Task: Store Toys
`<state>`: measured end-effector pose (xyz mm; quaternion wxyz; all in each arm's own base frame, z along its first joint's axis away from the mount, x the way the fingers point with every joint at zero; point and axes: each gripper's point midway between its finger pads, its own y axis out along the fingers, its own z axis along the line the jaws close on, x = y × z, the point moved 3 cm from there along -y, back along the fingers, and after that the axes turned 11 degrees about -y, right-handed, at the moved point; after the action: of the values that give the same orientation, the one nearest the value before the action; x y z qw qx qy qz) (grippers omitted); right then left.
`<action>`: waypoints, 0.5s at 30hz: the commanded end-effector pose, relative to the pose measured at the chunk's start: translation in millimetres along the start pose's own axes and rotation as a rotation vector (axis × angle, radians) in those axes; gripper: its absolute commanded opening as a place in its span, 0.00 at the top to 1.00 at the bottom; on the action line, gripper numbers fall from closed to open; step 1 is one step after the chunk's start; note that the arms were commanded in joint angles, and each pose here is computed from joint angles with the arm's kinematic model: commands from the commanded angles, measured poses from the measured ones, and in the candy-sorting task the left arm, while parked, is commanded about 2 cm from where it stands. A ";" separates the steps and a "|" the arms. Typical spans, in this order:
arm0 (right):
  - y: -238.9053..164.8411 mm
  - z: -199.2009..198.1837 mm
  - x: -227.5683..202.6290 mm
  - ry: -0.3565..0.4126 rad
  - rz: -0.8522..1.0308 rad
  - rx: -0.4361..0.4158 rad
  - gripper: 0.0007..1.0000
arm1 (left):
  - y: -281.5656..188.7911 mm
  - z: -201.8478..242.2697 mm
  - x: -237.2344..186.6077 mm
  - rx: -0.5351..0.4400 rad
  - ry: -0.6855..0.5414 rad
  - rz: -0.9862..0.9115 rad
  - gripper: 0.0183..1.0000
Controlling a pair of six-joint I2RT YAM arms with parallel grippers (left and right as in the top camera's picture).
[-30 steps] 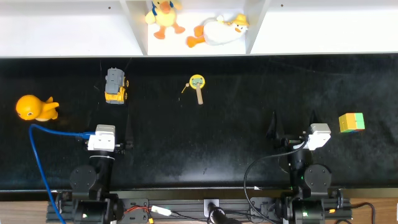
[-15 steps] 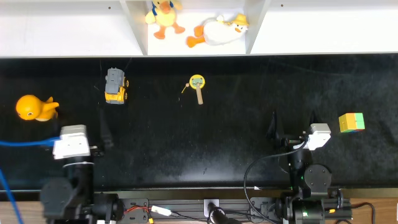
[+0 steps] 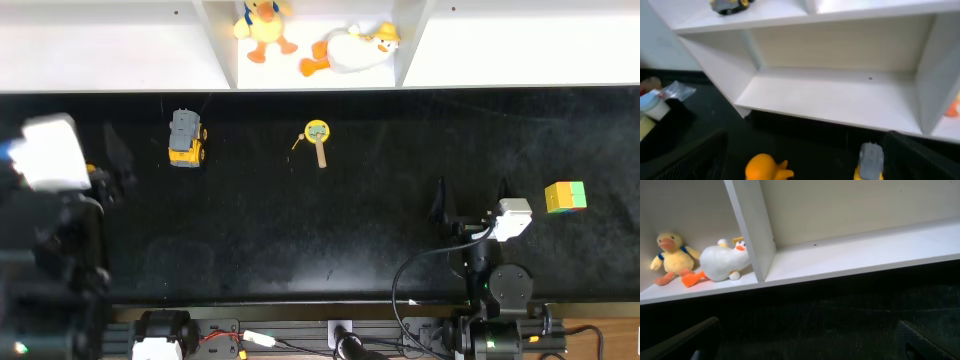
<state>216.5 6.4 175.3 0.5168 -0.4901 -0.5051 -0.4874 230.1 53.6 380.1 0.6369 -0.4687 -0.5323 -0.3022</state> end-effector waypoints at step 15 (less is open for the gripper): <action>0.1 -2.0 -2.9 0.004 -0.002 -0.013 0.00 | 84.1 88.5 -25.5 0.193 -0.231 0.262 0.00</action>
<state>216.5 6.2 175.3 0.5163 -0.4906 -0.5050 -0.4875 257.8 160.4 333.9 0.6529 -0.4840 -0.5732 -0.1043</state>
